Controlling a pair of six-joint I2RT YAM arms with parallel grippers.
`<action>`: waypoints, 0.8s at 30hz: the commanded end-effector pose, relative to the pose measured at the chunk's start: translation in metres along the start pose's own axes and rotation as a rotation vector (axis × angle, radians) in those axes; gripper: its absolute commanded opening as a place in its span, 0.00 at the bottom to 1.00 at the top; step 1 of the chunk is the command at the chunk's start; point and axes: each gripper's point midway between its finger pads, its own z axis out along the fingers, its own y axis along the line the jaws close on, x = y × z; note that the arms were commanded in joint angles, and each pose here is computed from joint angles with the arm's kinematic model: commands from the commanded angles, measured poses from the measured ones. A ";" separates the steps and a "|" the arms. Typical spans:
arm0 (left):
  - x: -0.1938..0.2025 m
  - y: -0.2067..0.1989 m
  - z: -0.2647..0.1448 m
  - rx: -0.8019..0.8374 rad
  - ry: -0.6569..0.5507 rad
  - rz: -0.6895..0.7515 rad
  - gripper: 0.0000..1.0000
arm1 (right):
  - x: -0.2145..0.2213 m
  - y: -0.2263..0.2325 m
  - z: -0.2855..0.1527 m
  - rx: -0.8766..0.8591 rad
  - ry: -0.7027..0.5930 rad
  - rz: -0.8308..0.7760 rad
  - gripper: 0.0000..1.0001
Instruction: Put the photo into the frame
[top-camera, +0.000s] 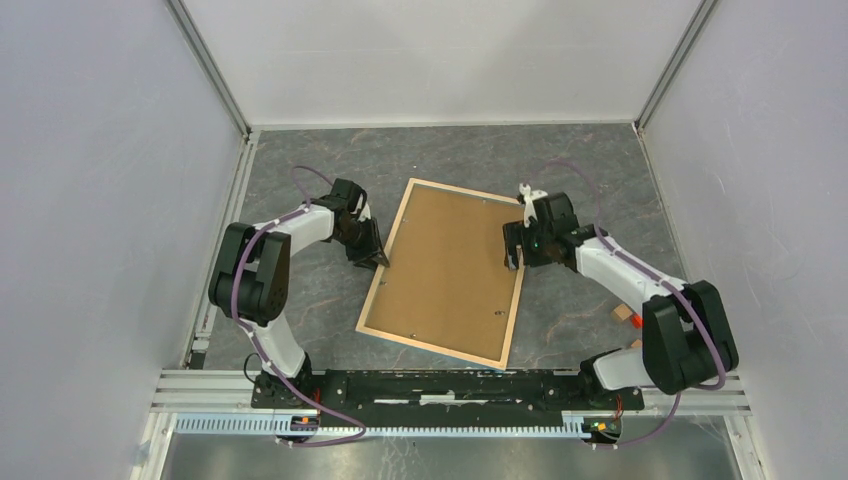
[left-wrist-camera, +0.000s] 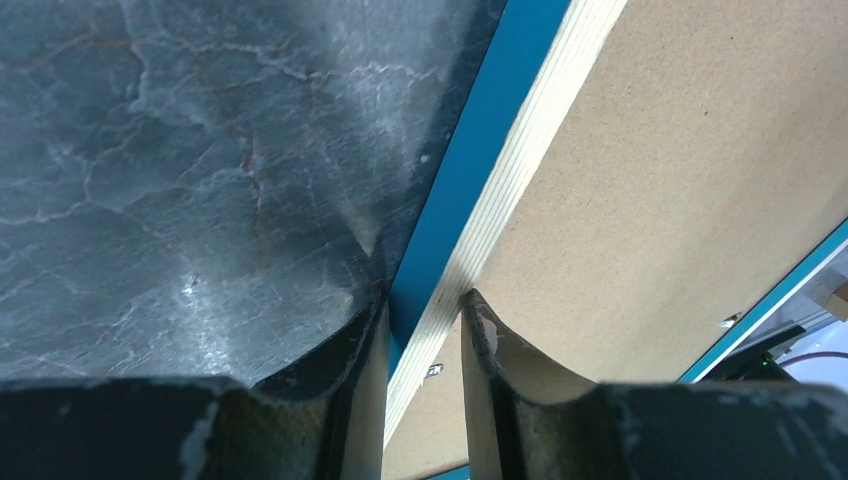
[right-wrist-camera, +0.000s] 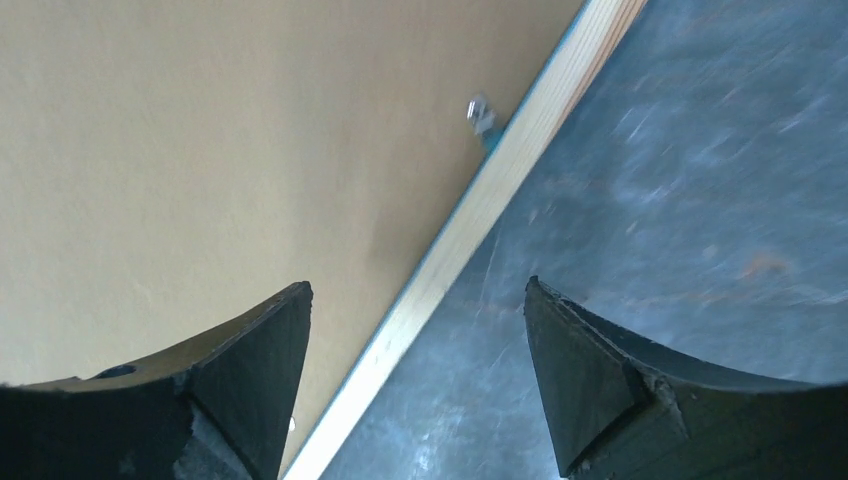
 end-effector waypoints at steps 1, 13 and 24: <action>0.015 0.012 0.001 -0.015 0.031 -0.067 0.13 | 0.033 0.014 0.001 -0.096 0.031 0.026 0.84; 0.040 0.028 0.000 -0.047 0.029 -0.168 0.05 | 0.058 0.020 0.013 -0.142 0.051 0.079 0.62; 0.060 0.020 0.009 0.078 -0.029 -0.314 0.02 | 0.002 0.045 0.028 -0.185 0.024 0.023 0.39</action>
